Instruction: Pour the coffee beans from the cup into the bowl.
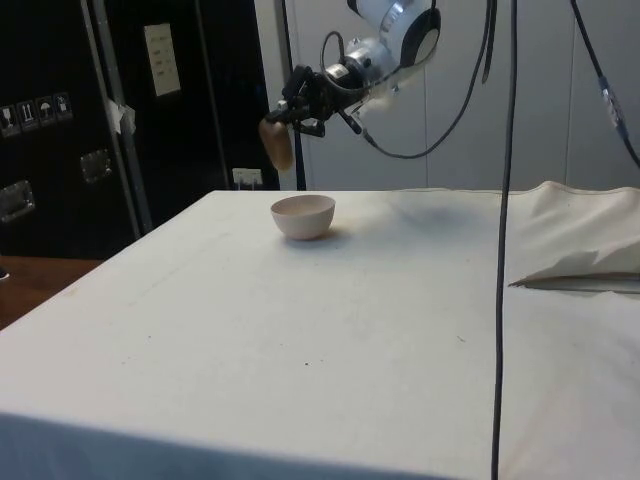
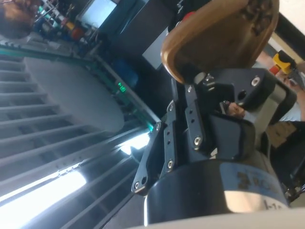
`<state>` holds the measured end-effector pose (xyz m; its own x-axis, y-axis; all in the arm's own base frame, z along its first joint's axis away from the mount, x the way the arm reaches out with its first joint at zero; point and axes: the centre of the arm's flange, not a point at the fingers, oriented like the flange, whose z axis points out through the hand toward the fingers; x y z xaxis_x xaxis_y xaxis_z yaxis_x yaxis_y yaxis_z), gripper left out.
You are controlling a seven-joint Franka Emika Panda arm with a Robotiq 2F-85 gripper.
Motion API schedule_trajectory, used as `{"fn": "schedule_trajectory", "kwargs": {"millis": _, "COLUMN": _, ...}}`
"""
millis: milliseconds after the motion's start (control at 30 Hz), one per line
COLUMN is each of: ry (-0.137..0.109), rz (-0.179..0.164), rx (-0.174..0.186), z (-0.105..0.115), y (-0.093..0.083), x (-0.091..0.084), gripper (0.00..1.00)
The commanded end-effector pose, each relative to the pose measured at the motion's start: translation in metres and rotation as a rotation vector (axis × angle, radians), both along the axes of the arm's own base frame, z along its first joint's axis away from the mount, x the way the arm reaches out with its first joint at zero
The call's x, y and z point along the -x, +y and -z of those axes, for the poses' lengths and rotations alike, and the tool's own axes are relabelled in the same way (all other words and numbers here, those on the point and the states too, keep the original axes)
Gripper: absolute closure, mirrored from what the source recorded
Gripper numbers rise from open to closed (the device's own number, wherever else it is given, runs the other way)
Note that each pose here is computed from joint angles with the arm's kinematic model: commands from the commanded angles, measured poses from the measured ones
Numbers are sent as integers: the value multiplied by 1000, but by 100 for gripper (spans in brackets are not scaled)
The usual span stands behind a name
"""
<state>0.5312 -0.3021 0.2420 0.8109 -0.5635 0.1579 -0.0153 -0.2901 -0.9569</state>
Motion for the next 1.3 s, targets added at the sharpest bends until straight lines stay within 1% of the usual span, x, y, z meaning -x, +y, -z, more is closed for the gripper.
{"fn": "schedule_trajectory", "kwargs": {"millis": 0, "ry": -10, "rz": -1, "rx": -18, "z": 1, "y": -1, "x": 0, "gripper": 100}}
{"fn": "schedule_trajectory", "kwargs": {"millis": 67, "ry": -15, "rz": -1, "rx": -22, "z": 1, "y": -1, "x": 1, "gripper": 100}}
{"fn": "schedule_trajectory", "kwargs": {"millis": 100, "ry": -23, "rz": 0, "rx": -32, "z": 2, "y": -2, "x": 1, "gripper": 100}}
{"fn": "schedule_trajectory", "kwargs": {"millis": 233, "ry": -38, "rz": -1, "rx": -53, "z": 4, "y": -4, "x": 4, "gripper": 100}}
{"fn": "schedule_trajectory", "kwargs": {"millis": 267, "ry": -33, "rz": 0, "rx": -41, "z": 3, "y": -3, "x": 3, "gripper": 100}}
{"fn": "schedule_trajectory", "kwargs": {"millis": 300, "ry": -45, "rz": -1, "rx": -60, "z": 4, "y": -5, "x": 5, "gripper": 100}}
{"fn": "schedule_trajectory", "kwargs": {"millis": 467, "ry": -64, "rz": -2, "rx": -83, "z": 5, "y": -8, "x": 8, "gripper": 100}}
{"fn": "schedule_trajectory", "kwargs": {"millis": 500, "ry": -72, "rz": -2, "rx": -93, "z": 5, "y": -9, "x": 9, "gripper": 100}}
{"fn": "schedule_trajectory", "kwargs": {"millis": 533, "ry": -68, "rz": -1, "rx": -84, "z": 5, "y": -8, "x": 9, "gripper": 100}}
{"fn": "schedule_trajectory", "kwargs": {"millis": 567, "ry": -74, "rz": -2, "rx": -98, "z": 6, "y": -9, "x": 10, "gripper": 100}}
{"fn": "schedule_trajectory", "kwargs": {"millis": 767, "ry": -101, "rz": -1, "rx": -128, "z": 7, "y": -13, "x": 13, "gripper": 100}}
{"fn": "schedule_trajectory", "kwargs": {"millis": 800, "ry": -111, "rz": -1, "rx": -138, "z": 7, "y": -13, "x": 13, "gripper": 100}}
{"fn": "schedule_trajectory", "kwargs": {"millis": 833, "ry": -106, "rz": -2, "rx": -130, "z": 7, "y": -12, "x": 14, "gripper": 100}}
{"fn": "schedule_trajectory", "kwargs": {"millis": 867, "ry": -114, "rz": -1, "rx": -142, "z": 7, "y": -14, "x": 14, "gripper": 100}}
{"fn": "schedule_trajectory", "kwargs": {"millis": 967, "ry": -126, "rz": 1, "rx": -155, "z": 8, "y": -14, "x": 14, "gripper": 100}}
{"fn": "schedule_trajectory", "kwargs": {"millis": 1000, "ry": -132, "rz": 0, "rx": -164, "z": 9, "y": -15, "x": 15, "gripper": 100}}
{"fn": "schedule_trajectory", "kwargs": {"millis": 1100, "ry": -140, "rz": 6, "rx": -172, "z": 9, "y": -15, "x": 15, "gripper": 100}}
{"fn": "schedule_trajectory", "kwargs": {"millis": 1133, "ry": -136, "rz": 4, "rx": -162, "z": 9, "y": -14, "x": 16, "gripper": 100}}
{"fn": "schedule_trajectory", "kwargs": {"millis": 1167, "ry": -141, "rz": 8, "rx": -175, "z": 9, "y": -16, "x": 15, "gripper": 100}}
{"fn": "schedule_trajectory", "kwargs": {"millis": 1267, "ry": -149, "rz": 17, "rx": -185, "z": 9, "y": -16, "x": 16, "gripper": 100}}
